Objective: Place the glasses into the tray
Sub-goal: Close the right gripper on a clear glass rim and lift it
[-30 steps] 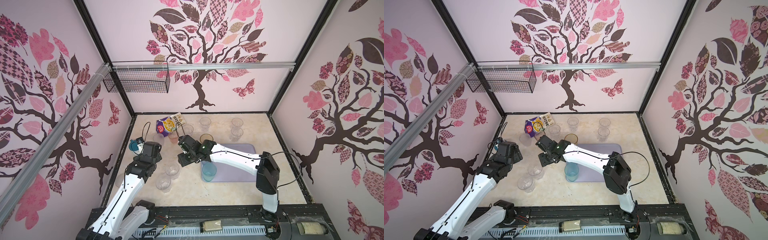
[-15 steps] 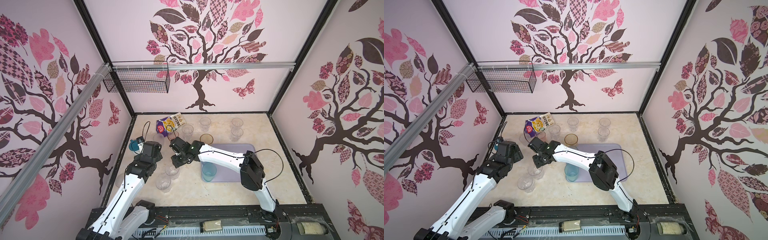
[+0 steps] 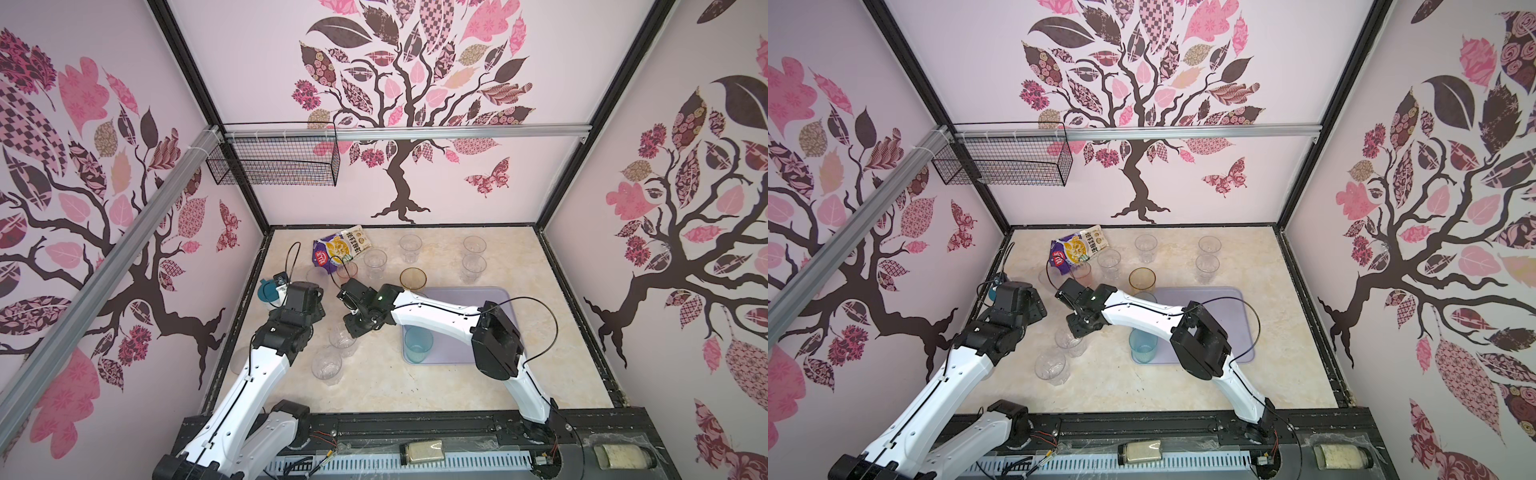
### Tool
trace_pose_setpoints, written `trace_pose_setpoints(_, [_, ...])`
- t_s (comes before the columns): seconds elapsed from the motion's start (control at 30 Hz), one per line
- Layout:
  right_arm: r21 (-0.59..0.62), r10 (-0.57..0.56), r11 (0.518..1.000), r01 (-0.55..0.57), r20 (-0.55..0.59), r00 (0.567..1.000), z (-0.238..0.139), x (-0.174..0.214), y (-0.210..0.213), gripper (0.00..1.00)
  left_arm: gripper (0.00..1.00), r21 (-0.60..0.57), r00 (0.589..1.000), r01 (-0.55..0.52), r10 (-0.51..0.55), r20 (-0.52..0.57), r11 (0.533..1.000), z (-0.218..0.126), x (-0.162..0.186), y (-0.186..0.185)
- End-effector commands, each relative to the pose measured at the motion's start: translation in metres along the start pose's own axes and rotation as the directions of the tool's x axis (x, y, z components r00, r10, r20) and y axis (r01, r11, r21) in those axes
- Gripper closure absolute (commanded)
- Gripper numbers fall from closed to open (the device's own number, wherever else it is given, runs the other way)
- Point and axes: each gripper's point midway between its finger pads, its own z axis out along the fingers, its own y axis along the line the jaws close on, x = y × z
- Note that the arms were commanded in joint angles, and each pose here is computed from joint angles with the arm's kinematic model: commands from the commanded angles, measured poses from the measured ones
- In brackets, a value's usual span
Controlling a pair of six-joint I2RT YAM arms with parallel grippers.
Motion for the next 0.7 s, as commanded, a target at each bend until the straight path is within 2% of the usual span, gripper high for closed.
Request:
trace_pose_setpoints(0.0, [0.01,-0.002,1.0,0.002,0.004,1.0,0.0,-0.003,0.003,0.86,0.19,-0.01,1.0,-0.012,0.012,0.001,1.0,0.005,0.005,0.003])
trace_pose_setpoints(0.13, [0.02,-0.014,1.0,0.013,0.028,1.0,-0.011,-0.009,0.002,0.94,0.2,-0.007,1.0,-0.001,0.001,-0.001,1.0,0.003,0.006,0.004])
trace_pose_setpoints(0.27, [0.008,-0.031,0.999,0.031,0.065,0.997,-0.036,-0.017,0.006,0.96,0.21,0.033,0.999,0.037,-0.038,0.016,0.999,-0.01,-0.002,0.003])
trace_pose_setpoints(0.5, [-0.021,-0.039,0.999,0.044,0.184,0.982,-0.105,-0.041,0.008,0.96,0.24,0.114,0.984,0.074,-0.091,0.153,0.991,-0.064,-0.061,0.005])
trace_pose_setpoints(0.67, [-0.029,0.01,1.0,-0.002,0.294,0.956,-0.161,-0.064,-0.015,0.97,0.26,0.136,0.971,0.028,-0.06,0.231,0.99,-0.092,-0.097,-0.001])
